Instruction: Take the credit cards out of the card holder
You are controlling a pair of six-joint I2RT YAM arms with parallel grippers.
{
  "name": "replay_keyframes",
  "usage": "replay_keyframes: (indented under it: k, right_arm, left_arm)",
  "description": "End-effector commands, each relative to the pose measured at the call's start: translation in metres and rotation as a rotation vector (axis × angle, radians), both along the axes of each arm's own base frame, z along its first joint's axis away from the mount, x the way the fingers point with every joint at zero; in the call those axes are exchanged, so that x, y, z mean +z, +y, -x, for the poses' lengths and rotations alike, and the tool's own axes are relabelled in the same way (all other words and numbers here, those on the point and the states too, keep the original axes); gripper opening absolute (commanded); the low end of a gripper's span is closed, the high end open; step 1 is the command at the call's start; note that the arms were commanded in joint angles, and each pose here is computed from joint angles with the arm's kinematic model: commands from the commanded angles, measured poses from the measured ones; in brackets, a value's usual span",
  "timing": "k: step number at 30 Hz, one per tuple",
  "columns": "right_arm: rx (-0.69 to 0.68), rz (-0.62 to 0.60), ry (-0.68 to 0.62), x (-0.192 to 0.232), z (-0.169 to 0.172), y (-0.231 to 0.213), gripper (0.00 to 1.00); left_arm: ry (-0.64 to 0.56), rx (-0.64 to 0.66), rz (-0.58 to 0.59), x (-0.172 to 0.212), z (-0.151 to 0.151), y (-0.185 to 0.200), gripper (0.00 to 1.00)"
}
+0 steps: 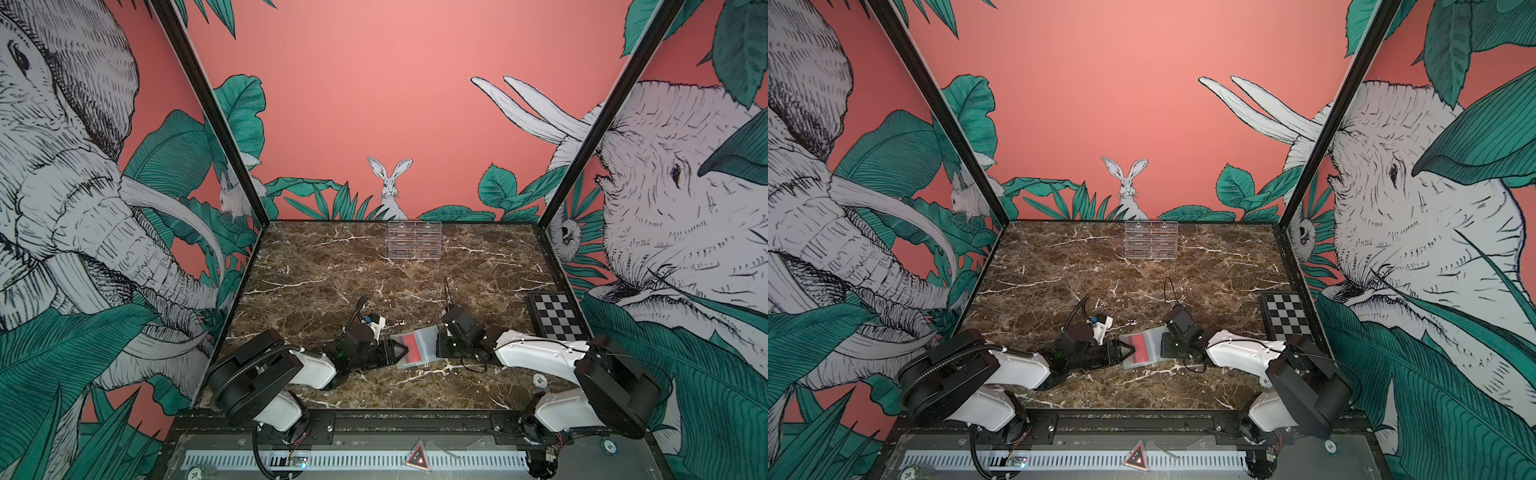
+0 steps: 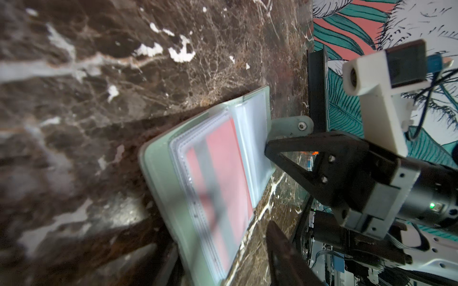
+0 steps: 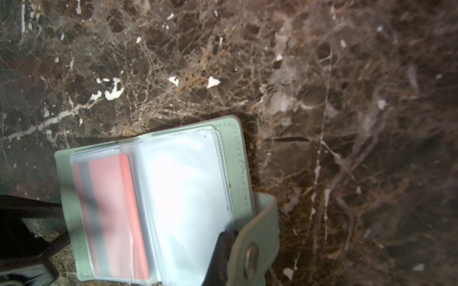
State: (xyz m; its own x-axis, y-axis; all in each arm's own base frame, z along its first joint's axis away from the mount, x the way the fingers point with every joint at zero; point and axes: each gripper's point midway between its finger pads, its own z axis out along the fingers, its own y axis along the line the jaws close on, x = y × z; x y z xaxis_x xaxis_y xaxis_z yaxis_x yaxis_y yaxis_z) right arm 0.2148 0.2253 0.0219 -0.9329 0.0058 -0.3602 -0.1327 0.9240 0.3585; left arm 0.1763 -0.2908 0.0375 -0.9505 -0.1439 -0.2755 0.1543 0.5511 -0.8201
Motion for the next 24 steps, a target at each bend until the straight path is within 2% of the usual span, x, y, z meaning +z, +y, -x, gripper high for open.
replay_keyframes:
  k: [1,9,14,24]
  right_arm:
    - [0.004,0.034,0.033,-0.011,0.007,-0.007,0.00]
    - [0.005,0.035,0.029,-0.011,0.007,-0.007,0.00]
    - [0.006,0.032,0.030,-0.011,0.007,-0.007,0.00]
    - [0.009,0.030,0.032,-0.011,0.008,-0.007,0.00]
  left_arm:
    - [-0.002,0.012,0.028,0.002,0.002,0.001,0.48]
    - [-0.048,0.014,0.057,0.017,-0.002,-0.001,0.39]
    - [-0.051,0.018,0.054,0.016,-0.002,0.000,0.27]
    - [-0.067,0.019,0.064,0.021,-0.002,0.000,0.23]
